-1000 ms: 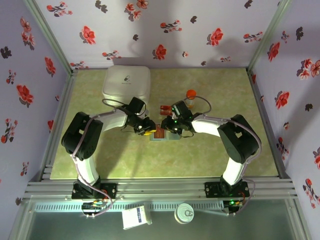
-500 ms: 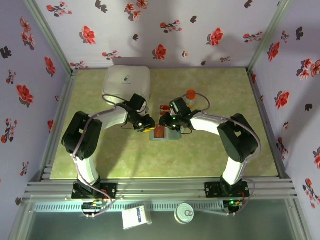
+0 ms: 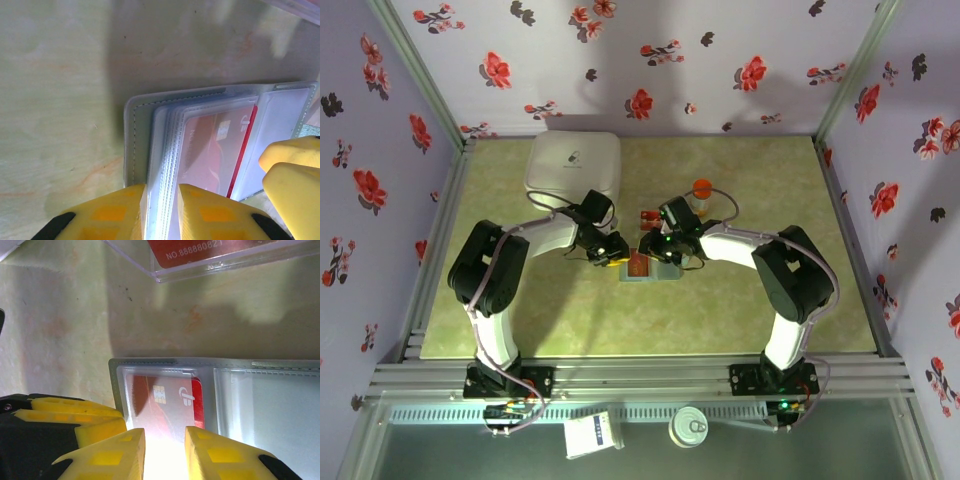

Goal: Take the credit cards out of the card holder

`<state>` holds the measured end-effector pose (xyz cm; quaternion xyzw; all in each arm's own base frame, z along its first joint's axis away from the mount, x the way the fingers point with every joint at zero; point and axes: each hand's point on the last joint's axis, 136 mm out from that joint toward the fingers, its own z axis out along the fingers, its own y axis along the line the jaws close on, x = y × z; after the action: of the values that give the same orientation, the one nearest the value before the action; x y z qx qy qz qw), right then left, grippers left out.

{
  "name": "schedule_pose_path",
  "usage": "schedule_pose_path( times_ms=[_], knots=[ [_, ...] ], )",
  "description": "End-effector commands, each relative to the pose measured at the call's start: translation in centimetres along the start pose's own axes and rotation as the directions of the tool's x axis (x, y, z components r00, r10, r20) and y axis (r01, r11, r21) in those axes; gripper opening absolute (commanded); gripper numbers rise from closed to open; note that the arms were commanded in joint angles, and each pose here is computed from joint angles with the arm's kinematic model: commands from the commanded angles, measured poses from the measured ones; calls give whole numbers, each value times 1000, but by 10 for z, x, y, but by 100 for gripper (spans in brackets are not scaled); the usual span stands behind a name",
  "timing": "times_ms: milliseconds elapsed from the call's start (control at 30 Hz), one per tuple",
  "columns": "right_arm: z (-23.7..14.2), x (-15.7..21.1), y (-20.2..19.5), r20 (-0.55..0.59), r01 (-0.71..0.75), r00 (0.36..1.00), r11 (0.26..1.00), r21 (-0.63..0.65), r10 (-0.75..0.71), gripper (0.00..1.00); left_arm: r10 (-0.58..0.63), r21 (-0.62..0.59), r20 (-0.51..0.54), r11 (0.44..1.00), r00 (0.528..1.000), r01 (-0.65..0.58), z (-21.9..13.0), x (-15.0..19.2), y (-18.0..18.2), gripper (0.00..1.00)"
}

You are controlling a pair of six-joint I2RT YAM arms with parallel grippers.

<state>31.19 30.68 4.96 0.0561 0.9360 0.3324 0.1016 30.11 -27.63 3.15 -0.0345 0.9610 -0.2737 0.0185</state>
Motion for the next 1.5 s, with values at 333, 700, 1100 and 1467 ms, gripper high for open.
schedule_pose_path(
  times_ms=[333,700,1100,1467],
  knots=[
    [4,-2,2,-15,1,1000,1000,-5,-1,27,19,-1,-15,1000,1000,-19,4,3,-4,21],
    [9,3,-1,-35,-9,999,1000,-17,9,27,10,-61,-37,998,999,-13,10,5,8,17],
    [11,5,-10,-34,-21,999,1000,3,21,26,10,-75,-37,997,999,-13,9,5,10,15],
    [6,7,-25,-22,-3,1000,997,81,5,26,10,-79,-39,997,999,-13,10,5,12,15]
  ],
)
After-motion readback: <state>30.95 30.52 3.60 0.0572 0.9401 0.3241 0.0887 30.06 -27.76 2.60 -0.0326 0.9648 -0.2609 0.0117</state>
